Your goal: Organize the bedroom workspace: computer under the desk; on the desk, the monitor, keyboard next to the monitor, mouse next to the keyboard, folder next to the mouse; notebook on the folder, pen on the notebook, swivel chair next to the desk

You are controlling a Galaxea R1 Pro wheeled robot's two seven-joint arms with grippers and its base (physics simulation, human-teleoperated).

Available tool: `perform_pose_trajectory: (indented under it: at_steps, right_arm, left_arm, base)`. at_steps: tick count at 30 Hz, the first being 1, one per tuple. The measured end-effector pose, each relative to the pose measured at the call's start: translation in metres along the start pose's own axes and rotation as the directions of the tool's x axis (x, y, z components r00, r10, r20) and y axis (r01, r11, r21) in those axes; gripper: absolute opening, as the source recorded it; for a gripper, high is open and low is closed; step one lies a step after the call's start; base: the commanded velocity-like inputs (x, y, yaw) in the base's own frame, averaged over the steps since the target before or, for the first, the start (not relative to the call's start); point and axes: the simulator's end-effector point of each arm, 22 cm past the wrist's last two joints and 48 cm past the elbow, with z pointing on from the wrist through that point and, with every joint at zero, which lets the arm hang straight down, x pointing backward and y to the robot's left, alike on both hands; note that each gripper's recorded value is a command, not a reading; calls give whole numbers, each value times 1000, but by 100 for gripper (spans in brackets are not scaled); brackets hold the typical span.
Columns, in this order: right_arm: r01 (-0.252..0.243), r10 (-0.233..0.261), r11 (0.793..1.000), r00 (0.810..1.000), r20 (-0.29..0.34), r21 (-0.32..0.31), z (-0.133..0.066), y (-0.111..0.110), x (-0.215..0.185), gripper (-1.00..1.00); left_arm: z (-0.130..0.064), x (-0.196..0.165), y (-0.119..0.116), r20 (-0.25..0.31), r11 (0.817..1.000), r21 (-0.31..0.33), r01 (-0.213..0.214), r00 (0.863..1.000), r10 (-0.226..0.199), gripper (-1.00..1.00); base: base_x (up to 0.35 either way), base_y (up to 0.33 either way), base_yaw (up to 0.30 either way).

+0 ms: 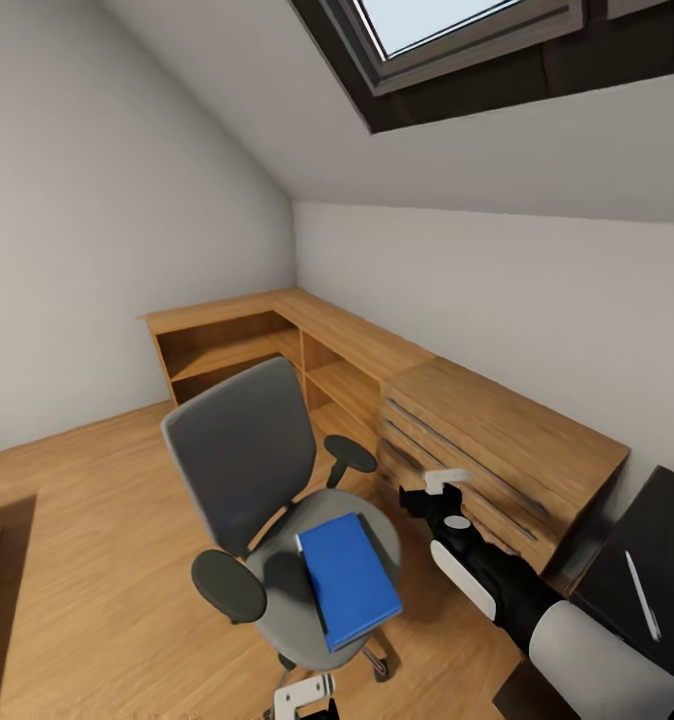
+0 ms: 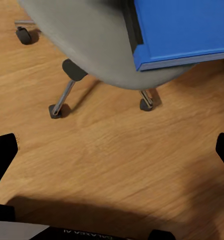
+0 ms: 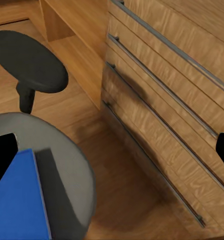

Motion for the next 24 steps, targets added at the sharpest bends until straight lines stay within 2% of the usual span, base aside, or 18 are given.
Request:
perform_pose_trajectory:
  at_steps: [24]
  right_arm:
    - [0, 1, 1000, 1000, -20, 2, 7, -1, 15, 100]
  left_arm:
    - [4, 9, 3, -26, 1000, -8, -1, 1000, 0, 100]
  base:
    - [0, 0, 207]
